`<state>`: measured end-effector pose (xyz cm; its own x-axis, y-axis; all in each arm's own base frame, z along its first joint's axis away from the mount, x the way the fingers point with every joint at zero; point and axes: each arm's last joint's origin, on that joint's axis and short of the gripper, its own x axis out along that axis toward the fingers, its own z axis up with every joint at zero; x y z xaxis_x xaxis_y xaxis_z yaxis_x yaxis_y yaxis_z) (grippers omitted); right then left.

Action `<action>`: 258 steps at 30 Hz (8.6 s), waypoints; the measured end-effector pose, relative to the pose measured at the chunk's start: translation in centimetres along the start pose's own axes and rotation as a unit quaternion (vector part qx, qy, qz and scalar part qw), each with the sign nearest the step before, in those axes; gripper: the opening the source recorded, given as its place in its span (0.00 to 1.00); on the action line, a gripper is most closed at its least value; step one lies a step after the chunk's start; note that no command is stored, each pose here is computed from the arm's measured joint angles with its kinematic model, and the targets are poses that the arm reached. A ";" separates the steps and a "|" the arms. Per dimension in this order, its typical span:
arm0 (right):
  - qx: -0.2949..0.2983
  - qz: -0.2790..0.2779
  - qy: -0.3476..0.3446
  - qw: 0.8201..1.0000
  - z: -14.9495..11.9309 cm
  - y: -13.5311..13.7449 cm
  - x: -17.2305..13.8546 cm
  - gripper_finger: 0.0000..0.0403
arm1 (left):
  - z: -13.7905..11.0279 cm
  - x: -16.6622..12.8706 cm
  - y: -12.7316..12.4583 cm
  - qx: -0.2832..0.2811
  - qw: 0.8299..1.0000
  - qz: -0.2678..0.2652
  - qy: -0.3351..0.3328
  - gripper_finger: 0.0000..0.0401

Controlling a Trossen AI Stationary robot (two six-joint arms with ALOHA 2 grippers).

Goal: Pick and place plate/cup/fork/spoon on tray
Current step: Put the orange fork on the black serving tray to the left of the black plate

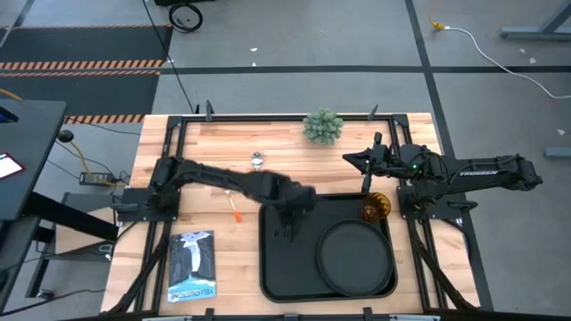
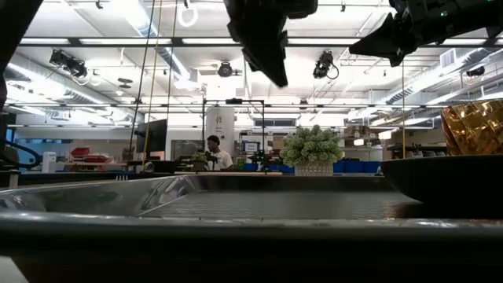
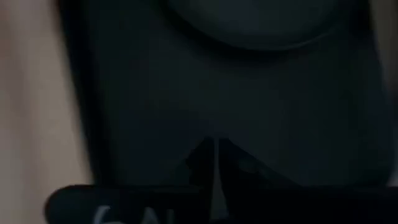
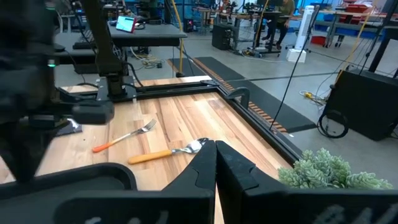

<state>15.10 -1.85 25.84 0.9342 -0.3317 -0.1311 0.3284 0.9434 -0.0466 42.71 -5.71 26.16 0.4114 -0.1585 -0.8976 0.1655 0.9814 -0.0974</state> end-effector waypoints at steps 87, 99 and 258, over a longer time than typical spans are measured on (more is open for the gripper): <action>-0.054 0.106 -0.006 0.993 -2.9 3.7 -0.5 0.02 | -20.7 4.4 0.2 -0.687 0.627 0.368 -0.015 0.37; -0.052 0.106 -0.011 0.993 -2.8 3.7 -0.5 0.02 | -20.9 5.2 0.3 -0.679 0.631 0.374 -0.002 0.33; -0.059 0.106 -0.001 0.993 -3.1 3.9 -0.1 0.02 | -3.7 12.5 -11.7 -0.740 0.643 0.044 -0.191 0.11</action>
<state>15.82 1.88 22.64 0.9810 -0.1247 -0.1489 0.1049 0.9854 -0.1339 42.62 -18.75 14.50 0.5982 0.1663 -0.7839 -0.7917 -0.0282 -0.6102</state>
